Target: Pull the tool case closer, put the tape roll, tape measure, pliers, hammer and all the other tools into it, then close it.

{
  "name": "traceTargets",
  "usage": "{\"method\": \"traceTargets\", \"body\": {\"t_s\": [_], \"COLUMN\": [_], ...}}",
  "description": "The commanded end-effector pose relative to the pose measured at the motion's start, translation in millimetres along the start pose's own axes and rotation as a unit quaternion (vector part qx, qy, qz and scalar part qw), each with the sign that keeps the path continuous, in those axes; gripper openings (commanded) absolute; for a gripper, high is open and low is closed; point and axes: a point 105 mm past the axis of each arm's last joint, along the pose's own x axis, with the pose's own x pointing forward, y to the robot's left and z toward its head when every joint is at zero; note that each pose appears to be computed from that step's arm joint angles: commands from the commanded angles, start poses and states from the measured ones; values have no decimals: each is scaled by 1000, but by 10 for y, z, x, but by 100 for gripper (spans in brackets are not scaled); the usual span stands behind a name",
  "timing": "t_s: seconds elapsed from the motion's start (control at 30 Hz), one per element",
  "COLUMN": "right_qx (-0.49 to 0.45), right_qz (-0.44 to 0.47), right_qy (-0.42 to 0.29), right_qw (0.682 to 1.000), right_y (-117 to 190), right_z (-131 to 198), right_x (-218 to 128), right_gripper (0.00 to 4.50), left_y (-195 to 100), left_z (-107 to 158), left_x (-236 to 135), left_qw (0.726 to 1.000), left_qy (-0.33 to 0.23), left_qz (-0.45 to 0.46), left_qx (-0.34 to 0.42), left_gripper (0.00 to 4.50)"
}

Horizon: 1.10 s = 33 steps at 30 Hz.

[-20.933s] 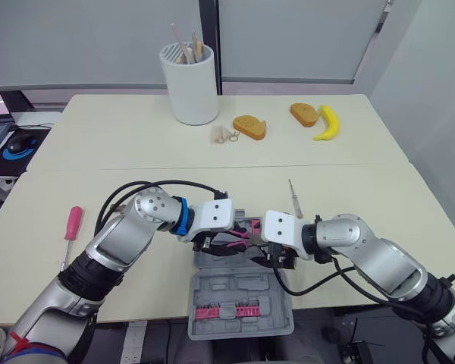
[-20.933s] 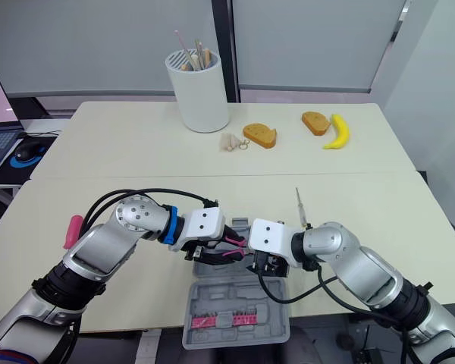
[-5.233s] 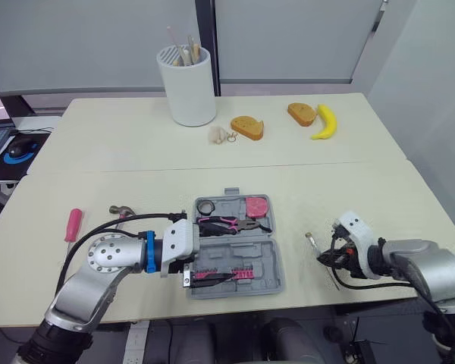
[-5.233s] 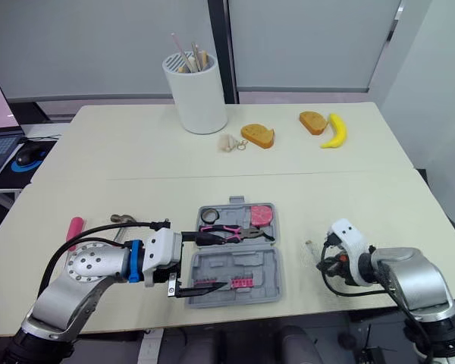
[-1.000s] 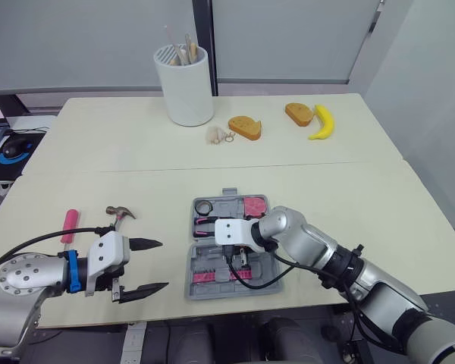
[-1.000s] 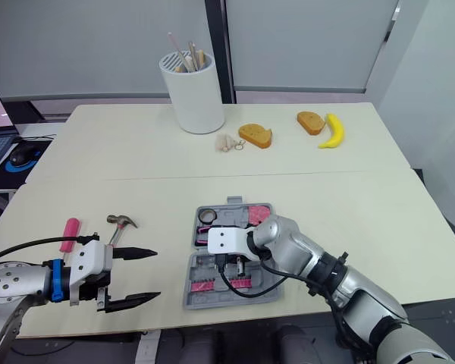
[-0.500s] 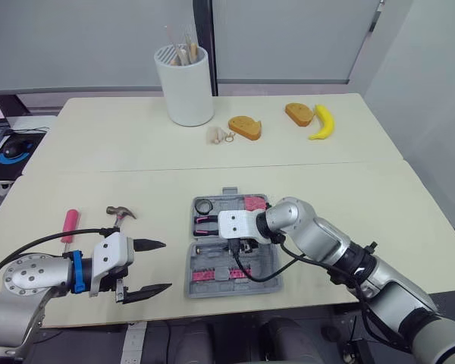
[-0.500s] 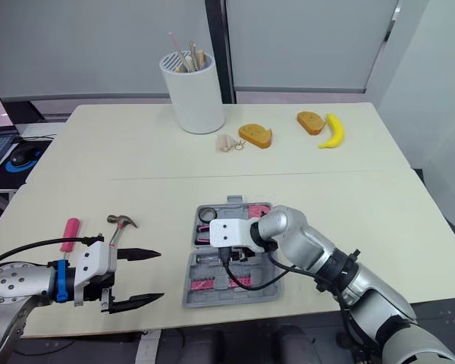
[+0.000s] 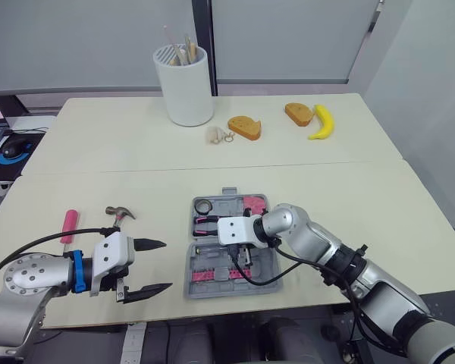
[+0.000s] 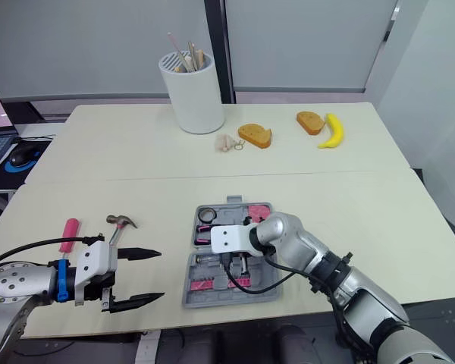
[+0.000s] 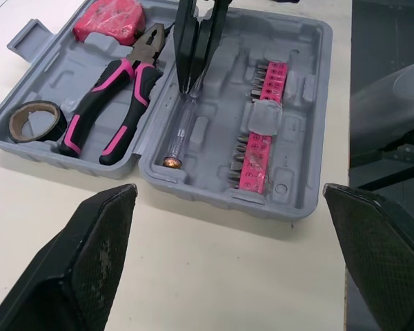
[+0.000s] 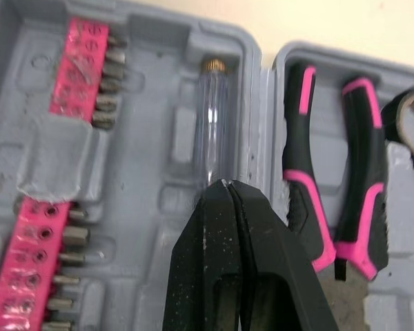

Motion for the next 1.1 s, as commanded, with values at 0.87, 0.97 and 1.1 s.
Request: {"method": "traceTargets", "body": {"t_s": [0.87, 0.97, 1.1], "right_qx": [60, 102, 175], "right_qz": [-267, -272, -245], "right_qy": [-127, -99, -48], "right_qw": [953, 952, 952], "right_y": [-157, -15, 287], "right_z": [-69, -317, -633], "right_x": [-1454, -1705, -2057], "right_gripper": [2, 41, 125], "left_y": [663, 647, 465], "left_z": [-459, -708, -1098], "left_x": [-933, -1264, -1745], "left_qw": [906, 872, 826], "left_qy": [-68, -47, -7], "left_qz": [372, 429, 477], "left_qx": [-191, -229, -302], "left_gripper": [450, 450, 450]}}
